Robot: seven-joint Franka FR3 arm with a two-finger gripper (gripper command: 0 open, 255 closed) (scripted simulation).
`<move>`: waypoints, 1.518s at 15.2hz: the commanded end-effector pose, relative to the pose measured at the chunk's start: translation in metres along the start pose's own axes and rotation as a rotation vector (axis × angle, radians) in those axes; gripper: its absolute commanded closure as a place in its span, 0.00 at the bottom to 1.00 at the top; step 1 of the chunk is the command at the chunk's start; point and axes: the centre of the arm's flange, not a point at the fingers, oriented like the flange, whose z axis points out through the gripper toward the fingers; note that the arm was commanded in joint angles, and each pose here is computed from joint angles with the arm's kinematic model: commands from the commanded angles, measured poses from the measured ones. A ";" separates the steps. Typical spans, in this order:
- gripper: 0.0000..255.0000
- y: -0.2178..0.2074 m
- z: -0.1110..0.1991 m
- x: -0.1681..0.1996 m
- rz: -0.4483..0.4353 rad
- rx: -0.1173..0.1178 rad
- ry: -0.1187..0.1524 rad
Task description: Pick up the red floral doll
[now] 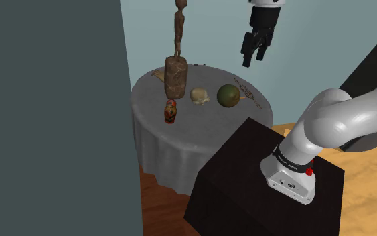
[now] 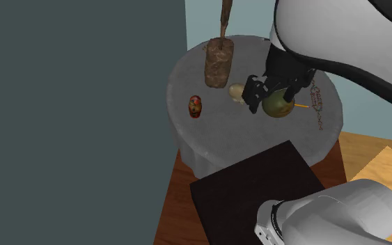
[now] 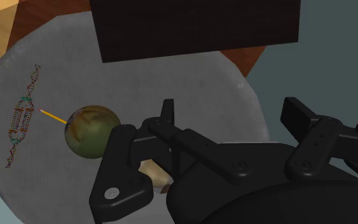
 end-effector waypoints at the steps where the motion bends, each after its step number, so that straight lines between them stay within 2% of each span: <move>1: 0.00 0.000 0.000 0.000 0.000 0.000 0.000; 23: 0.00 -0.058 0.173 0.219 0.013 0.073 0.023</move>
